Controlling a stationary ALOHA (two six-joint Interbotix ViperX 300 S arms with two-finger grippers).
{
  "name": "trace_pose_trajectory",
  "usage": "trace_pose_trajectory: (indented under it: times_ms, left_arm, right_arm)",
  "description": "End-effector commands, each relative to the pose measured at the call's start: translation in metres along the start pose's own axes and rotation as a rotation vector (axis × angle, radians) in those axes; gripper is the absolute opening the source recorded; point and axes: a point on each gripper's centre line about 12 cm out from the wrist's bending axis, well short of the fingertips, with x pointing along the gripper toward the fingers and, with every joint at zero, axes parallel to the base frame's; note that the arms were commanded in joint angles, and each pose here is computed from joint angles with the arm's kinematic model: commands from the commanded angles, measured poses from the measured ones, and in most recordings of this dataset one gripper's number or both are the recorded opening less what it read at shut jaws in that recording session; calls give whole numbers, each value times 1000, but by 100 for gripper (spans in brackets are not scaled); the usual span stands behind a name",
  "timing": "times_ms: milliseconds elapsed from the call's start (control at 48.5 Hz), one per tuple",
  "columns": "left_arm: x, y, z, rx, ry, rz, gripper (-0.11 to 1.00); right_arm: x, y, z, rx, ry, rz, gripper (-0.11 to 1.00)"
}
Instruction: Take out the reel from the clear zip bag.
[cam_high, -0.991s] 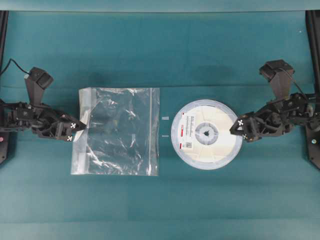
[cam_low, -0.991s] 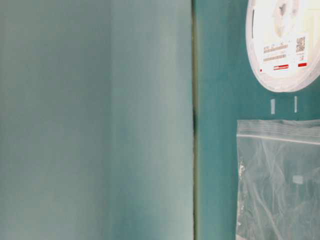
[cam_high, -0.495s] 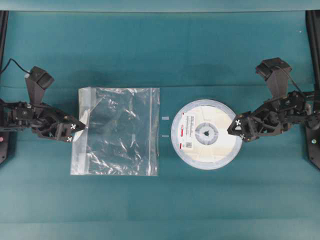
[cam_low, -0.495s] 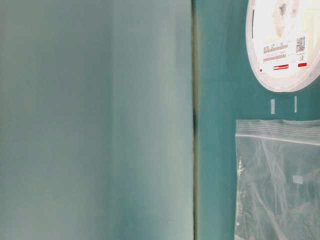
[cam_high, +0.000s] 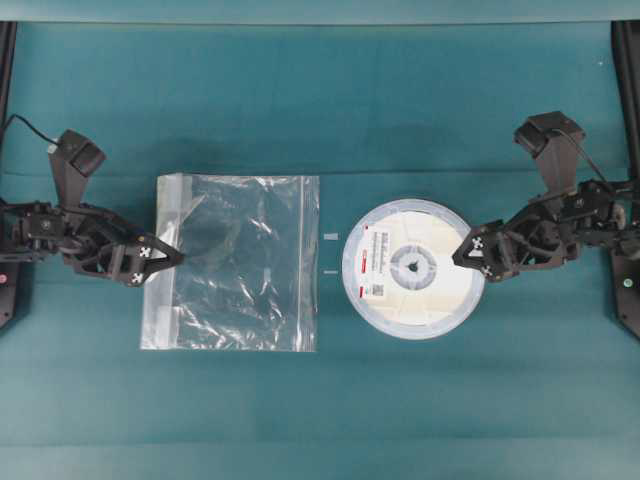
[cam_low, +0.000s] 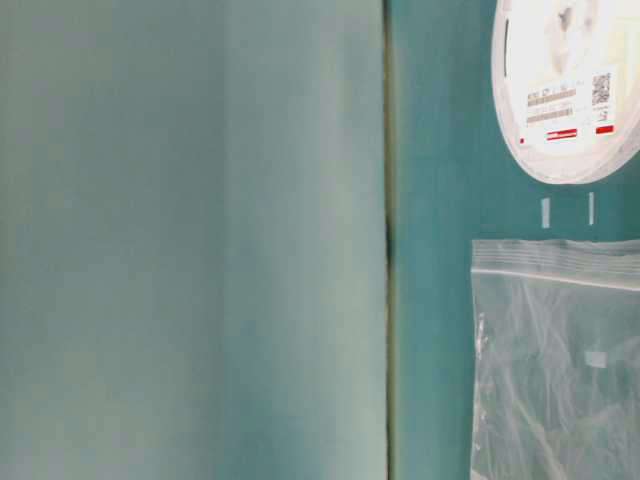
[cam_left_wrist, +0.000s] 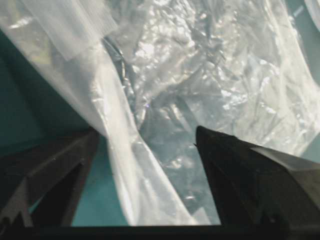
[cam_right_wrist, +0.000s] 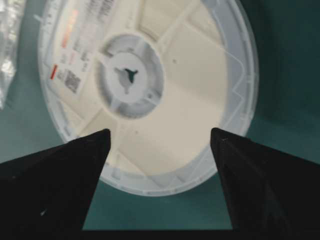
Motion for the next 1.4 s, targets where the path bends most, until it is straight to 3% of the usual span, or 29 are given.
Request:
trace_pose_trajectory:
  times_ms: [0,268,372,495,640,929,1383]
  left_arm:
    - [-6,-8,6,11,-17,-22,92]
    - [-42,-21,15,96,-15,-12,92]
    - [-60,-27,21,127,-34,-30,92]
    - [-84,-41,29,184,-86,-94,91]
    - [-111,-50,36,273,-154,-155,91]
    - [-134,-54,39,462,-185,-152,91]
    - [-140,-66,35,644,-193,-204,91]
  right_arm:
    - [-7,11,5,-34,-30,45,90]
    - [-14,14,7,-53,-48,69,90]
    - [-18,17,9,-70,-59,81,90]
    - [-22,23,12,-108,-79,99,90]
    - [-28,35,18,-190,-114,126,90]
    - [-39,62,27,-338,-175,172,89]
    - [-50,74,8,-629,-211,217,89]
